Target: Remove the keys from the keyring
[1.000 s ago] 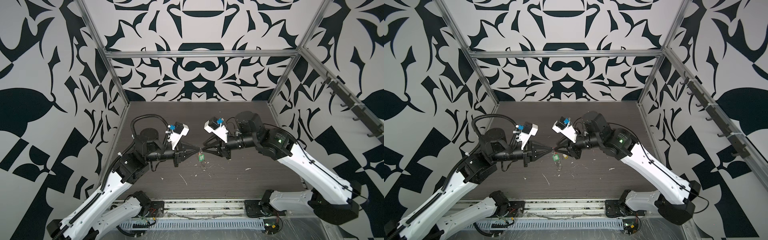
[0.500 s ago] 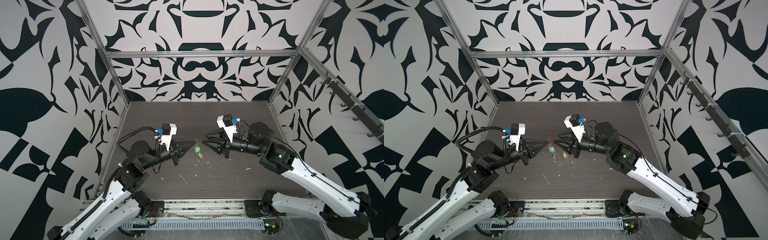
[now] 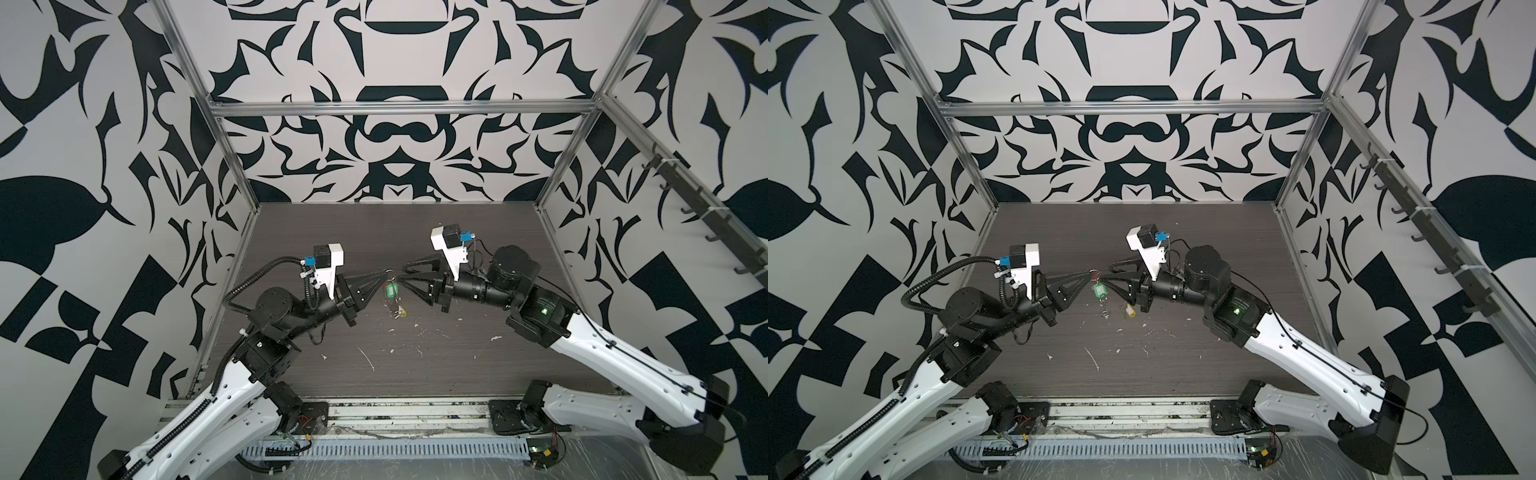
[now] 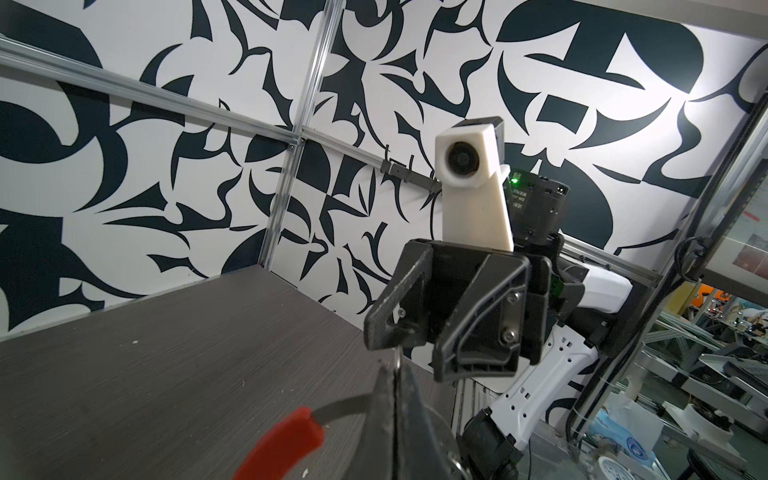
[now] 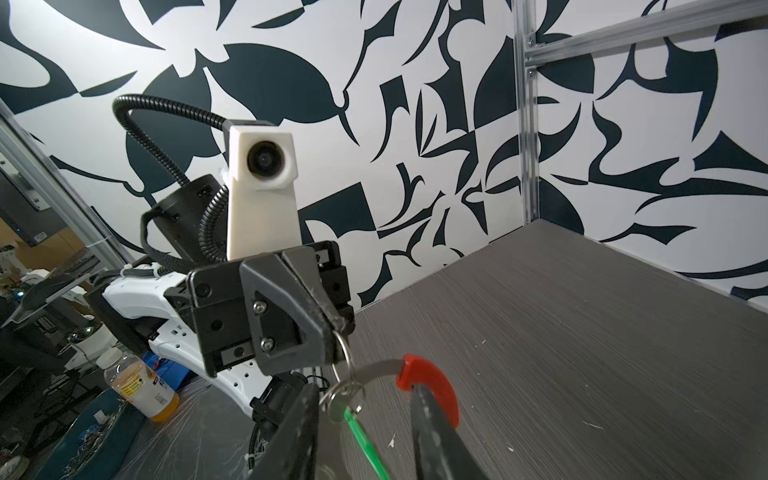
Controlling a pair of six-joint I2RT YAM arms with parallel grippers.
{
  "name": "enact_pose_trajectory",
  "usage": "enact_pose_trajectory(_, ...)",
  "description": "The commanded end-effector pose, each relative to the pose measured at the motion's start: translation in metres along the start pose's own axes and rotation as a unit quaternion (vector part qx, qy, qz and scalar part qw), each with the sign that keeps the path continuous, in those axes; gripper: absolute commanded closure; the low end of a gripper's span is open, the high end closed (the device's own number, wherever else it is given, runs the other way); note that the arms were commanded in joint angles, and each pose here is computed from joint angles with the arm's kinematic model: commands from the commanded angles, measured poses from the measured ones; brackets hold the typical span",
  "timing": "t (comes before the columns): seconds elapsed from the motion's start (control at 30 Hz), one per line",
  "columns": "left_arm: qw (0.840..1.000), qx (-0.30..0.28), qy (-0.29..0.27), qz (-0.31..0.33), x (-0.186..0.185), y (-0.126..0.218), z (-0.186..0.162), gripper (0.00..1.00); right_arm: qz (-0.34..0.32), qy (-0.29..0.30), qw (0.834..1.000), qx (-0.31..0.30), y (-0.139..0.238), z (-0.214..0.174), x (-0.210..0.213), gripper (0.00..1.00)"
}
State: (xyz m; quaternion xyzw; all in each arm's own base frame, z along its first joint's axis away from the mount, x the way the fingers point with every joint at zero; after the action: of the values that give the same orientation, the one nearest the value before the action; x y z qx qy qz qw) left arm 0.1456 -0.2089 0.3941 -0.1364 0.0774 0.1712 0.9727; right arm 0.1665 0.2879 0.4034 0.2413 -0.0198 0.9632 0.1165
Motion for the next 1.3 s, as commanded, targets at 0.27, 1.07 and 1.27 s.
enact_pose_trajectory(0.27, 1.000, -0.025, -0.001, -0.015, -0.005, 0.000, 0.007, 1.00, 0.051, -0.005, 0.998, -0.030, -0.007, 0.015, 0.013, 0.65)
enact_pose_trajectory(1.07, 0.999, 0.030, 0.008, -0.017, -0.006, 0.000, -0.004, 0.83, 0.036, 0.030, 0.999, 0.025, 0.001, 0.015, 0.023, 1.00)
enact_pose_trajectory(1.27, 0.998, 0.063, -0.006, -0.019, -0.016, 0.011, -0.002, 0.69, 0.049, 0.062, 0.994, 0.082, 0.008, 0.008, 0.031, 1.00)
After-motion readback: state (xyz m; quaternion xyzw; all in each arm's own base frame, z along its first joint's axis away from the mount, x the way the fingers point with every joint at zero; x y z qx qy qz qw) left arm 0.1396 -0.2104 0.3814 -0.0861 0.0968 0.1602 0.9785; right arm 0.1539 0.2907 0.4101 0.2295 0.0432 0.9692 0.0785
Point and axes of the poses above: each gripper's point midway between its finger pads, its own y axis back along the fingers, its own x axis along the line the jaws close on, z = x × y, the point moved 4 cm from there along y, back along the fingers, and after that the axes turned 9 degrees about -y, right-handed, at the moved point
